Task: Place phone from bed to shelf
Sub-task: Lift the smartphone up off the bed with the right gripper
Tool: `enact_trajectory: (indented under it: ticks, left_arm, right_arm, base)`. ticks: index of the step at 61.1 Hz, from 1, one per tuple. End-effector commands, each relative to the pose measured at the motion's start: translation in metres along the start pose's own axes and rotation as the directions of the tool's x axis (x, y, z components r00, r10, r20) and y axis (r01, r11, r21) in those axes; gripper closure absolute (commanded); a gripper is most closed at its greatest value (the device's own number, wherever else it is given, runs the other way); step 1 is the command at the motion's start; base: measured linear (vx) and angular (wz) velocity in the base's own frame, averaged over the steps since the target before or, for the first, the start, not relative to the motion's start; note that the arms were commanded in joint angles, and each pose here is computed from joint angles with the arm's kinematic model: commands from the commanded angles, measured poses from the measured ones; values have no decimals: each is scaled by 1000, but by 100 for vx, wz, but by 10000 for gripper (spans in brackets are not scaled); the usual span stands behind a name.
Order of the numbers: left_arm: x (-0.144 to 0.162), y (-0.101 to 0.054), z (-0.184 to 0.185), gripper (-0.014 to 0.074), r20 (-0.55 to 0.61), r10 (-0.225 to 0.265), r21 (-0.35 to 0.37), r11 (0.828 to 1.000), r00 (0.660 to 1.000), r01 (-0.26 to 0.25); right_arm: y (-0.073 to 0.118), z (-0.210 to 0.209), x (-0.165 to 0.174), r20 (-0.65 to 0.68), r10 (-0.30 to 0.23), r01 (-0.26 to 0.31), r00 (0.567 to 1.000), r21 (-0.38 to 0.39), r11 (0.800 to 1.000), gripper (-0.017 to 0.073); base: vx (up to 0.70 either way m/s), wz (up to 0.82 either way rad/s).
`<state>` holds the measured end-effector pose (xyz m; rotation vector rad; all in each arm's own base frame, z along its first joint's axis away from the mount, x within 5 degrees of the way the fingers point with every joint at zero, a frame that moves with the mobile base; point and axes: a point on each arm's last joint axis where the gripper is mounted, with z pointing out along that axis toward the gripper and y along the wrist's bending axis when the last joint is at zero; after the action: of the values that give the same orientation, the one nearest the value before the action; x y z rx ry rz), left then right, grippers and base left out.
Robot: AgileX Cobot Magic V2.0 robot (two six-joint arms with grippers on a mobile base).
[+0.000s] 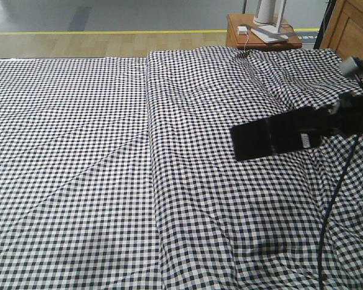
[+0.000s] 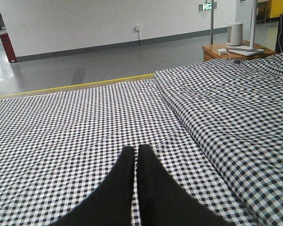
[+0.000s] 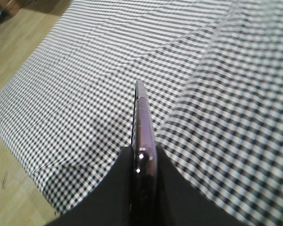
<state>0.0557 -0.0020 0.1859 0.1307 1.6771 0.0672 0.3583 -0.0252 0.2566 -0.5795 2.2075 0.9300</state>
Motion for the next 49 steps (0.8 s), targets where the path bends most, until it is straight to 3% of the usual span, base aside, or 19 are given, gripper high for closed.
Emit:
enact_trajectory:
  ticks: [1,14,29,45,49]
  left_arm:
    - [-14,2,-2,592,98,-14,-9,1000,995,15]
    - [-14,2,-2,592,98,-14,-9,1000,995,15]
    - [-14,2,-2,592,98,-14,-9,1000,995,15]
    - [-14,2,-2,592,98,-14,-9,1000,995,15]
    - [-14,2,-2,592,98,-14,-9,1000,995,15]
  right_arm:
    - [56,-10,-26,62,-110,117,992,-129,985,563]
    - [119,3,-39,53,-229,235,972,-215,948,563]
    - [196,9,-40,52,-383,378,922,-323,868,563]
    - [249,17,-29,26,-481,444,877,-428,787,562]
    - [257,18,-26,17,-486,441,874,-448,778,562]
  base:
    - [0,0]
    - [0,0]
    - [0,0]
    - [0,0]
    - [0,0]
